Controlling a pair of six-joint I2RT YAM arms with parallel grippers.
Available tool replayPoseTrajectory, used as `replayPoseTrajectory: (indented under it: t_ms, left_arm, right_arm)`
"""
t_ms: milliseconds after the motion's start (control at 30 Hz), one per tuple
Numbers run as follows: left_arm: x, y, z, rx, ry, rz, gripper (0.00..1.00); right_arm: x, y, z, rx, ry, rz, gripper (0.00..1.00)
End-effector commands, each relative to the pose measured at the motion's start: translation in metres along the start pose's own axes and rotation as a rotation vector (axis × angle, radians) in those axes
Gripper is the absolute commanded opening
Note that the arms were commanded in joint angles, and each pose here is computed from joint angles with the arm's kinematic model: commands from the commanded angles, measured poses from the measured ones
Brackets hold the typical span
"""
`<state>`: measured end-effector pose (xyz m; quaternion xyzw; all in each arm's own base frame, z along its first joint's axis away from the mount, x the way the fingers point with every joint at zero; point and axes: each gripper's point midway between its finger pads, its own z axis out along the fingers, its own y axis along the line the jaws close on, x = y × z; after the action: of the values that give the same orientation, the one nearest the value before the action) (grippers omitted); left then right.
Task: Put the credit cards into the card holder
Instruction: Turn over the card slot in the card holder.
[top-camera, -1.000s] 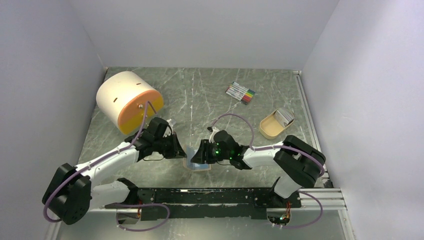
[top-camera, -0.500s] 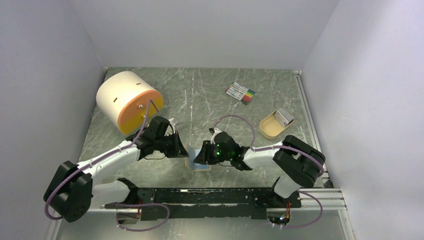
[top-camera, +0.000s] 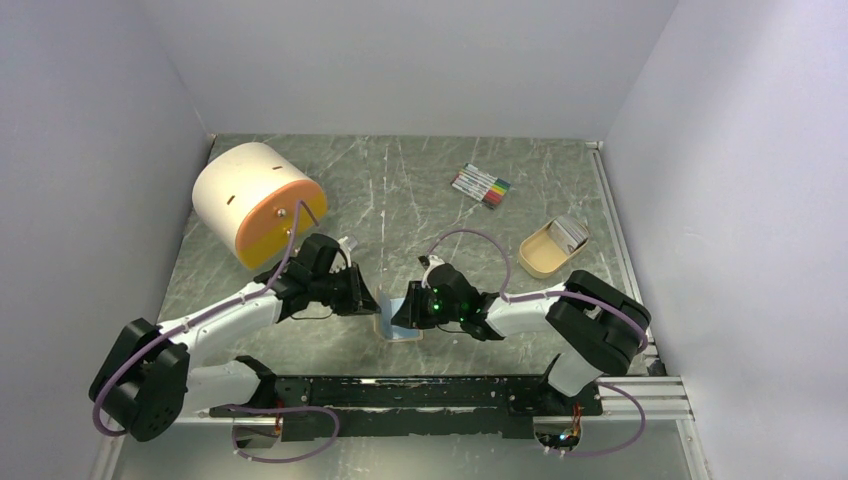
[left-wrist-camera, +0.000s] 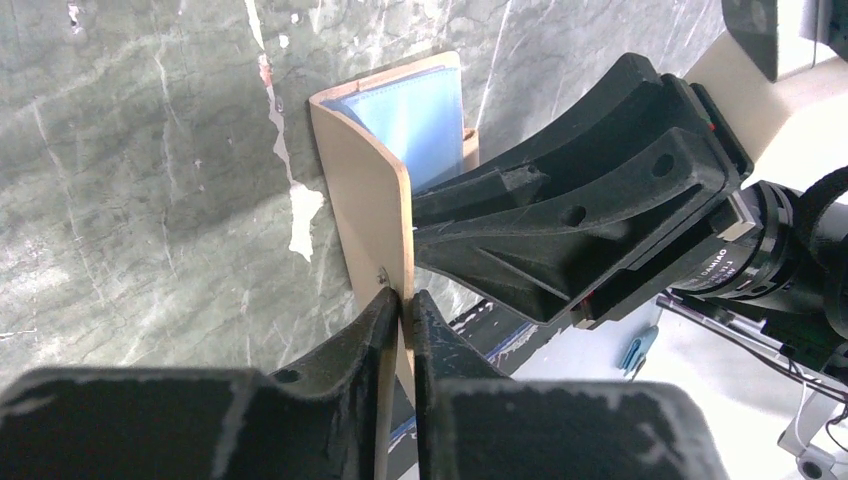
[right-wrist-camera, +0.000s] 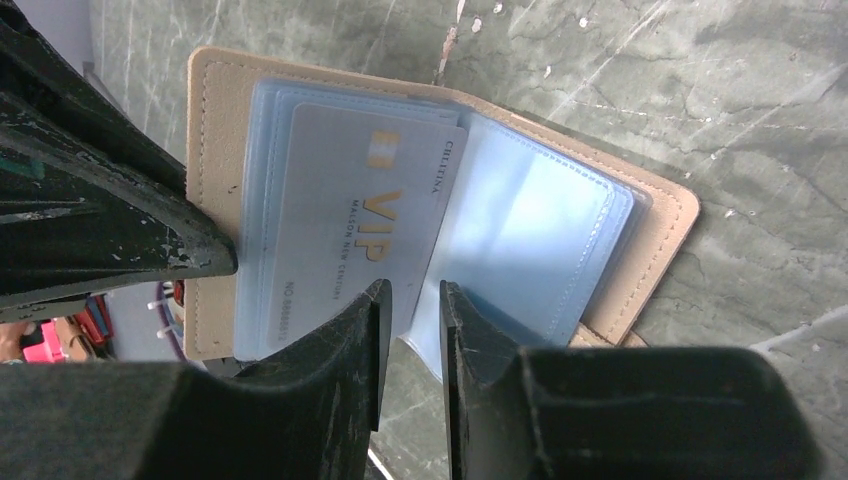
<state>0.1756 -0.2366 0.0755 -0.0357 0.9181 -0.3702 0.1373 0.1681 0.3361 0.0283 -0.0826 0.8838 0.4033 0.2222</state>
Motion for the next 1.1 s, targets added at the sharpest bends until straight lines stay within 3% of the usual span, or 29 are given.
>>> replayPoseTrajectory:
  t_ms: [0,133,633,867,1067]
  left_arm:
    - [0.0,-0.006,0.001,0.033,0.002,0.01,0.19]
    - [-0.002,-0.01,0.0,0.043,-0.009,0.015,0.25]
    - [-0.005,-0.002,0.01,0.019,-0.006,0.02,0.23]
    - [-0.004,-0.007,0.009,0.047,-0.008,0.028,0.09]
    - [-0.002,-0.012,0.01,0.087,-0.007,0.024,0.09]
  right_arm:
    - [-0.001,-0.011,0.002,0.047,-0.005,-0.021,0.29]
    - [-0.003,-0.009,0.002,0.044,-0.004,-0.031,0.29]
    - [-0.002,-0.008,0.002,0.037,0.001,-0.029,0.28]
    - [-0.001,-0.01,0.003,0.042,0.0,-0.027,0.28]
    - [0.0,-0.011,0.004,0.049,0.004,-0.023,0.32]
